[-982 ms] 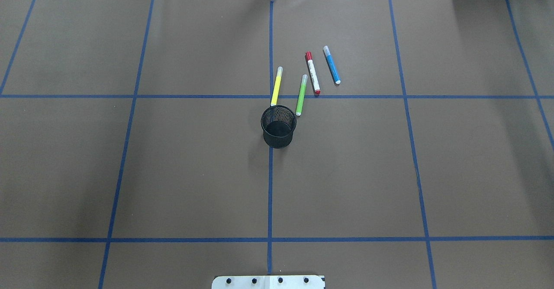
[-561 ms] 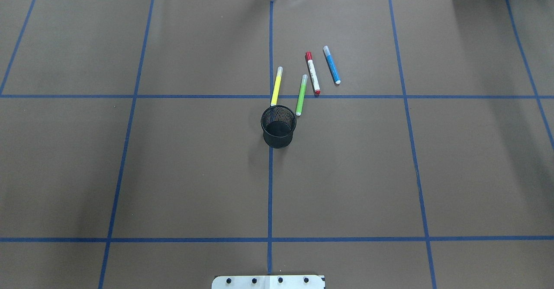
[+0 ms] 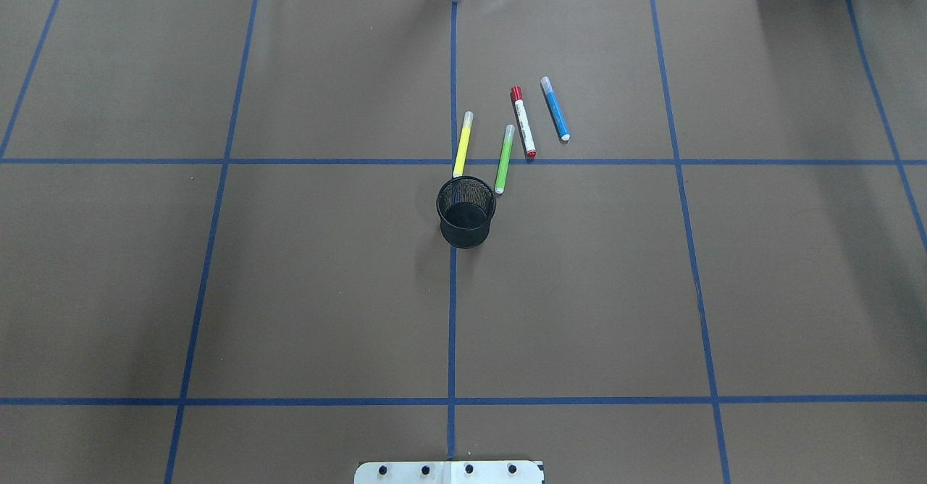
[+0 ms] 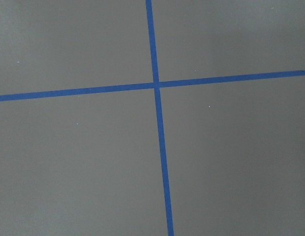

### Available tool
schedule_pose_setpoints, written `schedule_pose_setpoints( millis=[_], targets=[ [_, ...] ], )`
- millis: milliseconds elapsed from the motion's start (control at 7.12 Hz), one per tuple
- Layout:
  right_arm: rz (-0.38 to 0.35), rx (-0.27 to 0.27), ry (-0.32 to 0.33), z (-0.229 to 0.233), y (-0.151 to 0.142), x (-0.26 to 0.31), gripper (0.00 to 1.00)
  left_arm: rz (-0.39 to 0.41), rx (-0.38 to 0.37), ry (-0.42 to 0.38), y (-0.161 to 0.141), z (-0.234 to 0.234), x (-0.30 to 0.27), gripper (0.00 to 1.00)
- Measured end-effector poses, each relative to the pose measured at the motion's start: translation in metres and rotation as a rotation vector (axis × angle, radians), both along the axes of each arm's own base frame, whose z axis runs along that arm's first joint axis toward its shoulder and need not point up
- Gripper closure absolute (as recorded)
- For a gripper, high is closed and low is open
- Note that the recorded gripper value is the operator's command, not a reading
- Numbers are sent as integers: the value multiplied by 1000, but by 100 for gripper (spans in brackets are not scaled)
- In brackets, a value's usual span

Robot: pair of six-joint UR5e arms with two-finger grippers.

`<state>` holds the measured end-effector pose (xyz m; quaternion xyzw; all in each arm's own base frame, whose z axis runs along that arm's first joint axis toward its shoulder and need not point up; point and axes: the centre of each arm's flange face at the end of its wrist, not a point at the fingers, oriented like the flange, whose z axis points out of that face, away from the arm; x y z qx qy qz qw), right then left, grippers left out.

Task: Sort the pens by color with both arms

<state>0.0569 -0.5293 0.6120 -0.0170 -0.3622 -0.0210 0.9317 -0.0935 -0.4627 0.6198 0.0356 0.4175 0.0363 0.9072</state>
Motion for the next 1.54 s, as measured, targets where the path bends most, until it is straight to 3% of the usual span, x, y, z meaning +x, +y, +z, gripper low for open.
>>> schedule_pose_setpoints(
  millis=[1544],
  targets=[
    [-2,14,-3,-1,-2,-1,0,-10,7,-3,0,-5,-3,0]
  ],
)
